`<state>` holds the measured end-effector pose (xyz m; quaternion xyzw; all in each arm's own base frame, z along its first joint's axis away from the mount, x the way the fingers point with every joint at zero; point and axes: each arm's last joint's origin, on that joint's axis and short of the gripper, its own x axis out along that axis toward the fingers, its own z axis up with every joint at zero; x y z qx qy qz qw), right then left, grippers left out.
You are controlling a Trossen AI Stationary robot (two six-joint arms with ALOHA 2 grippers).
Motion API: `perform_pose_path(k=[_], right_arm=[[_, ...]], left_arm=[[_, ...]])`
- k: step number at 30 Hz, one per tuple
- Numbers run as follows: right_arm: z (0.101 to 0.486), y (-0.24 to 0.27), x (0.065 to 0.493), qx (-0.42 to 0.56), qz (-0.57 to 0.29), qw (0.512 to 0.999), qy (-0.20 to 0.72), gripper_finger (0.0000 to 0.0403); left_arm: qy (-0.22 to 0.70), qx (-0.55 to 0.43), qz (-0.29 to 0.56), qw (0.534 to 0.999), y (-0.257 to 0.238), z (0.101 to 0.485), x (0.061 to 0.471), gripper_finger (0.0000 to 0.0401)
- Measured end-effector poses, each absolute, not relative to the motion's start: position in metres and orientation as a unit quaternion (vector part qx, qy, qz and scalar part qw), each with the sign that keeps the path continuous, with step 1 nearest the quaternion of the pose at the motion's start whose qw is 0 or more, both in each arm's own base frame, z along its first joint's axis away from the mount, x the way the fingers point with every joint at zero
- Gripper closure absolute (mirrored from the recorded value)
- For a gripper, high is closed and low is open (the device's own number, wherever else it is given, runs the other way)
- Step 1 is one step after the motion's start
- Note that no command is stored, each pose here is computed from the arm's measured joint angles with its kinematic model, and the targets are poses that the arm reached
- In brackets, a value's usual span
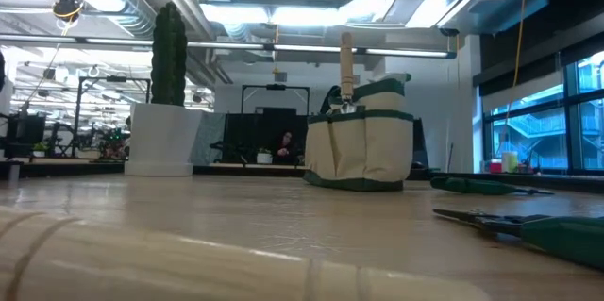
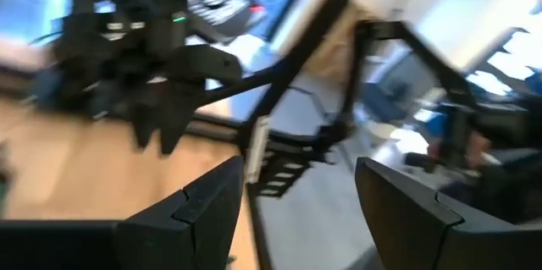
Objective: Pick & Place Garden tools in Gardening bag
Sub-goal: Put the top fruit pruner into the gardening bag
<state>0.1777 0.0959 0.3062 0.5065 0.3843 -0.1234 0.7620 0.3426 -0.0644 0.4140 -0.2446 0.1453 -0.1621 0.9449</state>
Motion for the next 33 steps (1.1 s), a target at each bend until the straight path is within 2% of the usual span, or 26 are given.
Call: perform_pose_path(k=[7,10,13,16,20,24,28,33], right_arm=[[0.288,0.085,0.157,0.444,-0.214,0.717,0.494,0.0202],[0.284,0.077,0.151,0.399,-0.236,0.715,0.523,0.0202],[0.274,0.068,0.153,0.358,-0.225,0.726,0.542,0.0202],[0.25,0.06,0.162,0.372,-0.161,0.725,0.557,0.0202],[0.212,0.057,0.178,0.409,-0.019,0.77,0.49,0.0202],[0.21,0.06,0.188,0.448,0.087,0.818,0.349,0.0202],[0.23,0.056,0.185,0.458,0.103,0.855,0.223,0.0202],[0.246,0.046,0.173,0.454,0.083,0.873,0.156,0.0202]], left_arm=[[0.207,-0.307,-0.036,0.928,-0.078,0.39,0.347,0.0178],[0.233,-0.349,0.002,0.908,-0.075,0.378,0.353,0.0178],[0.268,-0.381,0.039,0.884,-0.071,0.36,0.362,0.0178],[0.288,-0.415,0.048,0.862,-0.065,0.347,0.373,0.0178],[0.266,-0.411,-0.011,0.872,-0.061,0.346,0.387,0.0178],[0.201,-0.39,-0.063,0.896,-0.057,0.363,0.389,0.0178],[0.144,-0.38,-0.073,0.911,-0.047,0.383,0.383,0.0178],[0.151,-0.371,-0.054,0.915,-0.037,0.383,0.381,0.0178]])
